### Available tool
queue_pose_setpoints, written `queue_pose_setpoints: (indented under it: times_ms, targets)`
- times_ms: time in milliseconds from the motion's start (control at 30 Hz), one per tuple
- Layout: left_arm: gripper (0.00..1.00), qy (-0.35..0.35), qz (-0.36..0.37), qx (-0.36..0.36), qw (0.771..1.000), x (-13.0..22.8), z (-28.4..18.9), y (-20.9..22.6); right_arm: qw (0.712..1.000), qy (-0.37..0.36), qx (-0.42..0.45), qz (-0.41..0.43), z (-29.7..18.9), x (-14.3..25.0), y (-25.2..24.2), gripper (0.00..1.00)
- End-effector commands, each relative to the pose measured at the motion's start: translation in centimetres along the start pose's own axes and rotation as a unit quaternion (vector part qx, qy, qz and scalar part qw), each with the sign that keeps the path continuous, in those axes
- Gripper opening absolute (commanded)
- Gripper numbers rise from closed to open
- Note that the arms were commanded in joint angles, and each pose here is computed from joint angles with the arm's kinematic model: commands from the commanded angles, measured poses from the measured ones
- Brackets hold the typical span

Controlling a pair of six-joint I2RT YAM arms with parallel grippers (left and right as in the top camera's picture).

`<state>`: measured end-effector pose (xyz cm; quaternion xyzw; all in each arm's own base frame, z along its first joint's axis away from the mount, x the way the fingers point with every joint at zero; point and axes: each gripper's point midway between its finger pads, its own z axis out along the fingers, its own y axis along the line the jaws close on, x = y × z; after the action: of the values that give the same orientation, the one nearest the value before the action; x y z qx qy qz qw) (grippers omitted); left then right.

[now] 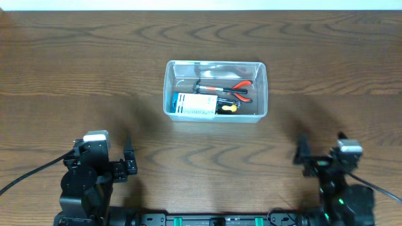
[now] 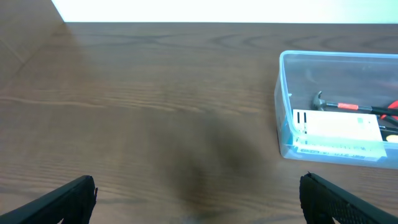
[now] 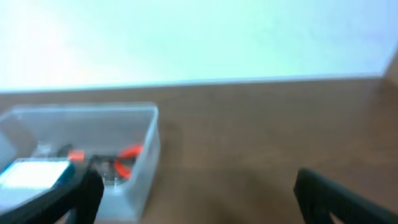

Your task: Pack container

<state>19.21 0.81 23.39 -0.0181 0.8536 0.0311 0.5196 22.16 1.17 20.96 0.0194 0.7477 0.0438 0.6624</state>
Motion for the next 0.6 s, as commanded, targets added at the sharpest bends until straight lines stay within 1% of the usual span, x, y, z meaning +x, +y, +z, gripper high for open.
queue_pose_setpoints:
  times_ms: [0, 67, 133, 267, 333, 567]
  targets:
    - [0.98, -0.003, -0.002, 0.001, 1.0, -0.1, -0.1, 0.0, 1.0, -0.016, -0.017, -0.002, 1.9, 2.5, 0.4, 0.99]
    - [0.98, -0.003, -0.002, 0.001, 1.0, -0.1, -0.1, 0.0, 0.999, -0.035, -0.018, -0.002, 2.8, 3.7, 0.3, 0.99]
    - [0.98, -0.003, -0.002, 0.001, 1.0, -0.1, -0.1, 0.0, 1.0, -0.024, -0.013, -0.009, 3.0, 4.8, 0.1, 0.99]
    - [0.98, -0.003, -0.002, 0.001, 1.0, -0.1, -0.1, 0.0, 0.998, -0.021, -0.017, -0.065, 3.0, 5.0, 0.3, 0.99]
    - [0.98, -0.003, -0.003, 0.001, 1.0, -0.1, -0.1, 0.0, 0.996, -0.021, -0.017, -0.079, 3.0, 5.0, 0.3, 0.99]
    - [0.98, -0.003, -0.002, 0.001, 1.0, -0.1, -0.1, 0.0, 0.997, -0.022, -0.018, -0.068, 3.0, 5.0, 0.3, 0.99]
